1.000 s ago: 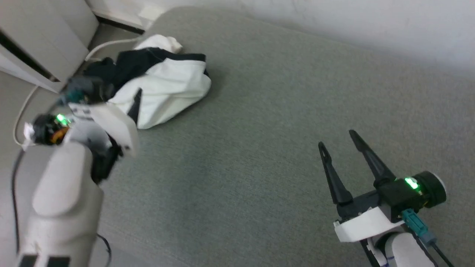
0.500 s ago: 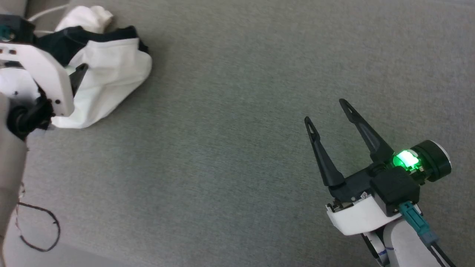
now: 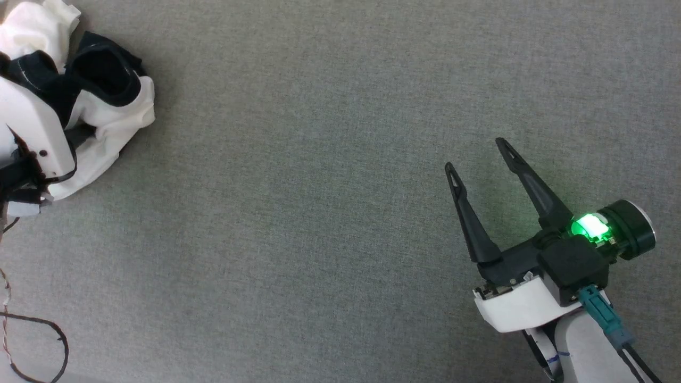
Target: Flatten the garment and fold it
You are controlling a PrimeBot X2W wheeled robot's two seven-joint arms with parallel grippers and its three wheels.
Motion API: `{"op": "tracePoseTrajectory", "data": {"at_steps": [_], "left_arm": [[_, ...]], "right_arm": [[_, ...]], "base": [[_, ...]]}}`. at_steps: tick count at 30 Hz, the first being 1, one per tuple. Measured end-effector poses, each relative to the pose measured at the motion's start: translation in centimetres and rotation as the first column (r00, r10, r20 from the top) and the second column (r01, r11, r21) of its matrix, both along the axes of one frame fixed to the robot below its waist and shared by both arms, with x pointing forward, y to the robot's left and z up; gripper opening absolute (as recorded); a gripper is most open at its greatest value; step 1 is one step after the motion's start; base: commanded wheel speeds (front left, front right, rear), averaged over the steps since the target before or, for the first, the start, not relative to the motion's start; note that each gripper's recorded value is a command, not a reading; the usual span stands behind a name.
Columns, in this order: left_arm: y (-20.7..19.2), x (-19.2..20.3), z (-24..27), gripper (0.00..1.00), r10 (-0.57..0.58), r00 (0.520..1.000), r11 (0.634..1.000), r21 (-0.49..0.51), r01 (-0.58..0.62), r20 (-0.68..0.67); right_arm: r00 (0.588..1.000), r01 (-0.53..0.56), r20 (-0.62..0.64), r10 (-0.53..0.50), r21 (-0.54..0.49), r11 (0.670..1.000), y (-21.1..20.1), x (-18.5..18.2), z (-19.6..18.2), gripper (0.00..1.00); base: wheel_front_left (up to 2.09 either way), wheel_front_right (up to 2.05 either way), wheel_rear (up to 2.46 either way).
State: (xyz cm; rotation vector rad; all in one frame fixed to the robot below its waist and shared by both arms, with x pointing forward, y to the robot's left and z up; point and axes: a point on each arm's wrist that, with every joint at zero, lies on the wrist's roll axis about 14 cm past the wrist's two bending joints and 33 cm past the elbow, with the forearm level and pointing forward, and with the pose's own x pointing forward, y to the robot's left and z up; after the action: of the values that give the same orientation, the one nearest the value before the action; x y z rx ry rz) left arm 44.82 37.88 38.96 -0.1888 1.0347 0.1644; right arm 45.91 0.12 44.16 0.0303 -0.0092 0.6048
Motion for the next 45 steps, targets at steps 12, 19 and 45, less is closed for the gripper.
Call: {"op": "tracePoseTrajectory", "data": {"at_steps": [12,19,45], "left_arm": [[2.9,2.3,9.4,0.00,-0.035,0.901,0.988,0.148,-0.032,0.432],[3.7,3.7,21.9,0.00,-0.210,0.610,0.938,0.334,-0.095,0.764],[-31.7,2.9,42.6,0.00,-0.306,-0.328,0.798,0.429,0.424,0.894]], "right_arm": [[0.998,0.008,0.062,-0.008,-0.003,1.000,-0.1,-0.8,2.7,1.00],[0.991,0.037,0.126,-0.039,0.015,0.999,-0.9,-1.7,5.8,1.00],[0.879,0.393,0.264,-0.396,0.068,0.917,-14.1,-6.9,13.1,1.00]], "base": [[0.00,0.00,0.00],[0.00,0.00,0.00],[0.00,0.00,0.00]]}}
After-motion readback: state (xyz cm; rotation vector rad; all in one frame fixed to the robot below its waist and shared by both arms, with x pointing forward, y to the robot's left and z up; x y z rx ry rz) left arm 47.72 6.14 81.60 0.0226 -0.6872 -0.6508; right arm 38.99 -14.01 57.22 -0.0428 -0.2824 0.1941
